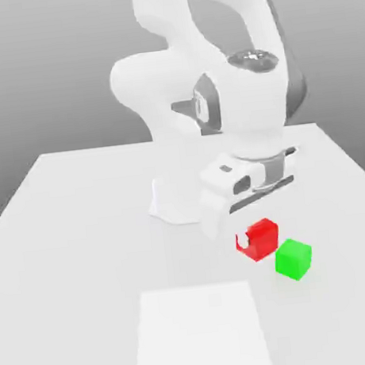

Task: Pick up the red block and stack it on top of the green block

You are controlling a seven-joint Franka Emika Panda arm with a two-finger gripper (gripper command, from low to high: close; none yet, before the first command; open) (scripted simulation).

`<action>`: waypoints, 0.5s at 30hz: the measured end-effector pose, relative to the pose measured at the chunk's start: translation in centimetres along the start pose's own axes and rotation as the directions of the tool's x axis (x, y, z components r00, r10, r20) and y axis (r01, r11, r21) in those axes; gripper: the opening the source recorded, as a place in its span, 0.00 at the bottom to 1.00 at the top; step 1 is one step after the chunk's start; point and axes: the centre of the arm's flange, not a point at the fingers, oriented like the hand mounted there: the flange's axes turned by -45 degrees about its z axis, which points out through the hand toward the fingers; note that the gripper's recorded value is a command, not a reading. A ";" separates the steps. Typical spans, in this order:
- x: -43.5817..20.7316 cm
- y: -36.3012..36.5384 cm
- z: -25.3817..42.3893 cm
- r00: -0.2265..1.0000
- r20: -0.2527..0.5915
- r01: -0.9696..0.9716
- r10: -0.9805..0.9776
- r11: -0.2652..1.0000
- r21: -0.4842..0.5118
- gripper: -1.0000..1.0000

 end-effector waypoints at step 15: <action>-0.4 -5.7 5.8 0.998 -0.001 0.056 -0.056 0.998 -0.007 0.00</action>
